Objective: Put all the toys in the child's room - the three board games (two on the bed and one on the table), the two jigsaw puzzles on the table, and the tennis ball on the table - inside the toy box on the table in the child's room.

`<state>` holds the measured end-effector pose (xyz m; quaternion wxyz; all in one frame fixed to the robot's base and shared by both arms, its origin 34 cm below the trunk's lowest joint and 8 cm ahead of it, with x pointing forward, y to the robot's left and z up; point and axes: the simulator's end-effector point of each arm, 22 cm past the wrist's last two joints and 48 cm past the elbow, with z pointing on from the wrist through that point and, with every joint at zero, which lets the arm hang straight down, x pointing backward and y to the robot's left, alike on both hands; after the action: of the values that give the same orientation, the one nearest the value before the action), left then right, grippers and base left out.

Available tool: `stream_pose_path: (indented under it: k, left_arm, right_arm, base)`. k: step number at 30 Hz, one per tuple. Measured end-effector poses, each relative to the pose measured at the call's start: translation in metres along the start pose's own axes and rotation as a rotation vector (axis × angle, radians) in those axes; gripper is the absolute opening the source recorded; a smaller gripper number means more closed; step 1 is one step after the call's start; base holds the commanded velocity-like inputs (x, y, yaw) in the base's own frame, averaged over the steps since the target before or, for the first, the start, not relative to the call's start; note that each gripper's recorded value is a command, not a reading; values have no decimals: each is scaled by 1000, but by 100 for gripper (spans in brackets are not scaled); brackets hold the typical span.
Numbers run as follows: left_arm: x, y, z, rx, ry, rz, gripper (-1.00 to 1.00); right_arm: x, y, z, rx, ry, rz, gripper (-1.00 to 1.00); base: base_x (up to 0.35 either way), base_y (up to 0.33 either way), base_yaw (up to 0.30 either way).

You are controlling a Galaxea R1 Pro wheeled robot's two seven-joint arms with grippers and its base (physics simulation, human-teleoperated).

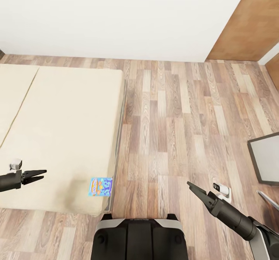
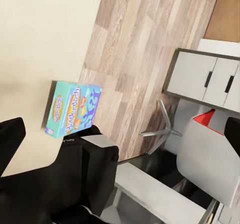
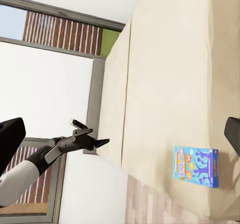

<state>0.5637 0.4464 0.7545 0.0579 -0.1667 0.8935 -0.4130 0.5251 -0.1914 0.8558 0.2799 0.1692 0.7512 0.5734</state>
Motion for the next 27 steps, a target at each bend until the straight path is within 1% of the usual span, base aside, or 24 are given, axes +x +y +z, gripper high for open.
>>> stream_pose_path:
  k: [27]
  left_arm:
    - [-9, -19, -9, 18, -26, 33, 100]
  right_arm:
    - [-9, 18, 0, -27, -13, -35, 100]
  base:
    - [0, 0, 0]
